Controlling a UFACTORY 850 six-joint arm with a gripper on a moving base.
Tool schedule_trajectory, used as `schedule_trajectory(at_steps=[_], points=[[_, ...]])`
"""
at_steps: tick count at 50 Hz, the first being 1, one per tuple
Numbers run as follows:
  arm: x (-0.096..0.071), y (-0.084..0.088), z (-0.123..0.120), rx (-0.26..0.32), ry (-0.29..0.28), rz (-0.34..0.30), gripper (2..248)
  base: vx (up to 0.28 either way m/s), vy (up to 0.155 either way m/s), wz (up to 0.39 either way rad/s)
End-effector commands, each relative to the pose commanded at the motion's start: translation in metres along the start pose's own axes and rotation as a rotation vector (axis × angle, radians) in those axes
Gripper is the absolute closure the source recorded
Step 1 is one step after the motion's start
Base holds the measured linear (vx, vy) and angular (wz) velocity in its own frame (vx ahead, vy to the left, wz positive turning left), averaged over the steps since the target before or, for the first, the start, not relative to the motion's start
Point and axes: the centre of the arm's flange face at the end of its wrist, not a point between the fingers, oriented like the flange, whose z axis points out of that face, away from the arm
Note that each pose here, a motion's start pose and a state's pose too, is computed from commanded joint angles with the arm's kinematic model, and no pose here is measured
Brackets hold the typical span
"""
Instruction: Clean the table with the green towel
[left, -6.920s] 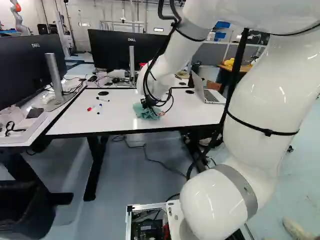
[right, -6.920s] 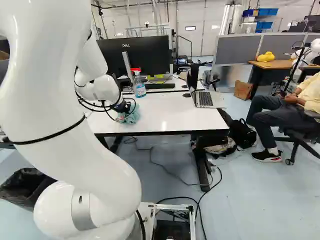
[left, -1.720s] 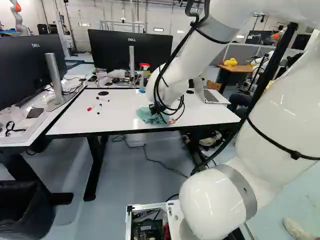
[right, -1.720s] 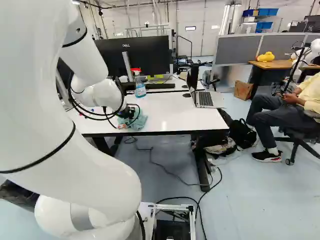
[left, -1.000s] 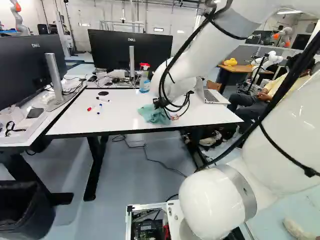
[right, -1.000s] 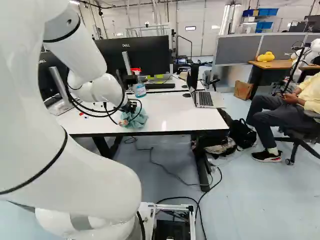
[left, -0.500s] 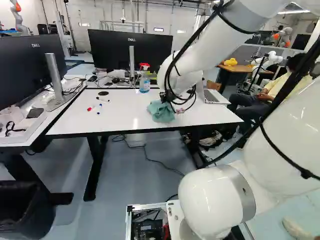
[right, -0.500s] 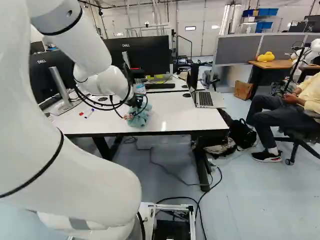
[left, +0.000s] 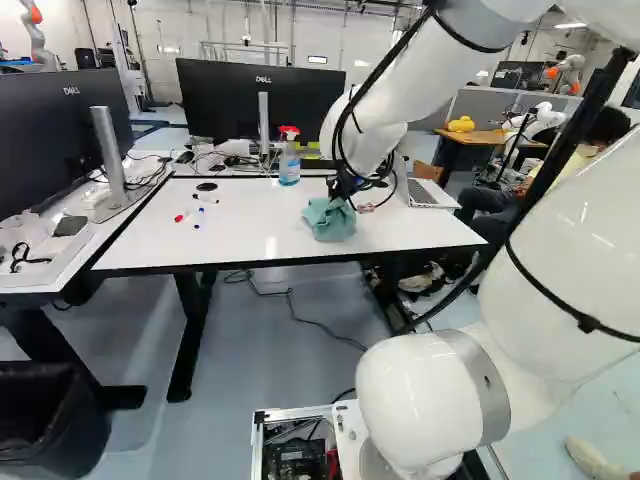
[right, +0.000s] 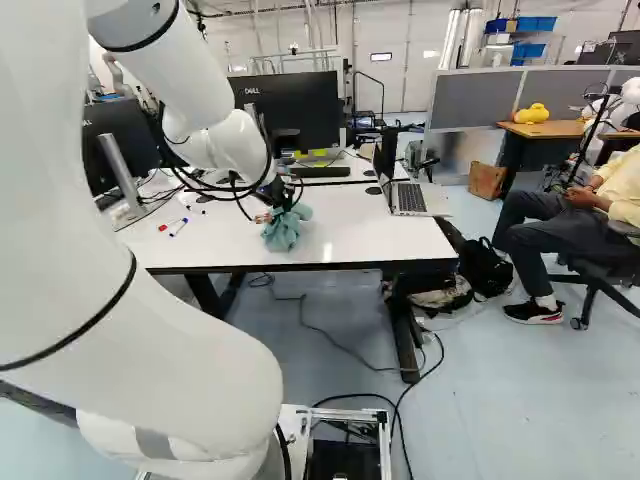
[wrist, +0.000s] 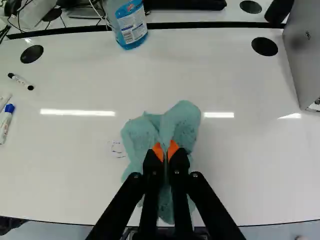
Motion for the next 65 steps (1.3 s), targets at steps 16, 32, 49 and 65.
schedule_trajectory(at_steps=[16,32,49,65], points=[[0.029,0.008,0.005,-0.012,0.006,0.015,220,0.0,0.0,0.0],[0.042,0.014,0.015,-0.02,0.005,0.025,220,0.0,0.0,0.0],[0.042,0.014,0.015,-0.02,0.005,0.025,220,0.0,0.0,0.0],[0.043,0.009,0.016,-0.012,0.005,0.016,220,0.0,0.0,0.0]])
